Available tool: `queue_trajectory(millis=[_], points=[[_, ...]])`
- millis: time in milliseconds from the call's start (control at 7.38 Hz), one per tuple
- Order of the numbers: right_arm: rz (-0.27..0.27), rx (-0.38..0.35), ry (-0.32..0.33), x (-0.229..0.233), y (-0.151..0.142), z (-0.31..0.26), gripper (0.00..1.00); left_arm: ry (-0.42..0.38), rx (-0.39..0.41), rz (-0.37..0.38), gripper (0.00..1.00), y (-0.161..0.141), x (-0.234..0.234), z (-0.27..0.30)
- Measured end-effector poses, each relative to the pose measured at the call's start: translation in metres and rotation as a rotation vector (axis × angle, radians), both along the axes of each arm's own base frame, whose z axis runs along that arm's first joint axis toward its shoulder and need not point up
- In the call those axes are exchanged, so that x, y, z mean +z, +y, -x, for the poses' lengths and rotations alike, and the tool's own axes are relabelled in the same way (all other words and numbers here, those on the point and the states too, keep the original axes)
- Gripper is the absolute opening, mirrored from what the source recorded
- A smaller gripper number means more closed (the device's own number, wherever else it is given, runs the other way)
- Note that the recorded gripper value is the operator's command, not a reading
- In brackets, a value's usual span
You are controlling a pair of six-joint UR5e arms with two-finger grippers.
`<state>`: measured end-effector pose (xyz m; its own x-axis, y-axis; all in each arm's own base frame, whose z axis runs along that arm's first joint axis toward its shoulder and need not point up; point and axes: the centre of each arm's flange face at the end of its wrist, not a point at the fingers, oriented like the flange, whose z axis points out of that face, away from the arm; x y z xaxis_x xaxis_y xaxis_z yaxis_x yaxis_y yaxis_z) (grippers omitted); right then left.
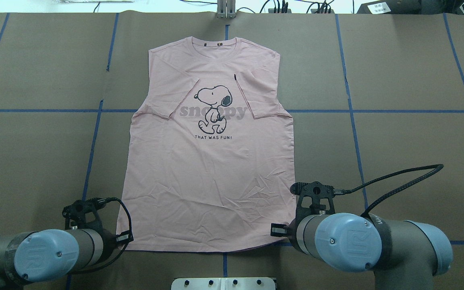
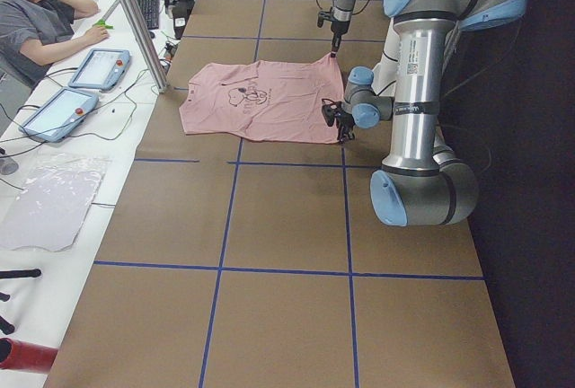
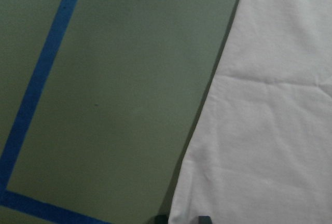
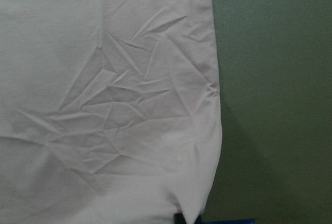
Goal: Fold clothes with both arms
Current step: 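Grasp both hem corners with the left and right grippers, then lift the hem and fold it over toward the collar with both grippers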
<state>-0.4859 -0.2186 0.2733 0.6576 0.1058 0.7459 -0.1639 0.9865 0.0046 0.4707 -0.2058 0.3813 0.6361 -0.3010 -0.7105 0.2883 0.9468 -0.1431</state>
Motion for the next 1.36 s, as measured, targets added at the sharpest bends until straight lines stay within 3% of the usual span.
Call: queue_trajectory(millis=[271, 678, 1220, 1356], points=[[0.007, -0.006, -0.01, -0.004, 0.0, -0.006, 0.0, 0.022, 0.002, -0.003, 0.0, 0.001, -0.013, 0.007], [0.062, -0.061, -0.049, -0.008, 0.011, -0.058, 0.0, 0.08, 0.032, 0.0, 0.0, 0.01, -0.067, 0.041], [0.137, -0.252, -0.066, -0.036, 0.079, -0.11, 0.0, 0.176, 0.232, 0.021, 0.0, 0.072, -0.149, 0.1], [0.138, -0.257, -0.07, -0.043, 0.078, -0.118, 0.0, 0.194, 0.258, 0.025, 0.0, 0.08, -0.159, 0.108]])
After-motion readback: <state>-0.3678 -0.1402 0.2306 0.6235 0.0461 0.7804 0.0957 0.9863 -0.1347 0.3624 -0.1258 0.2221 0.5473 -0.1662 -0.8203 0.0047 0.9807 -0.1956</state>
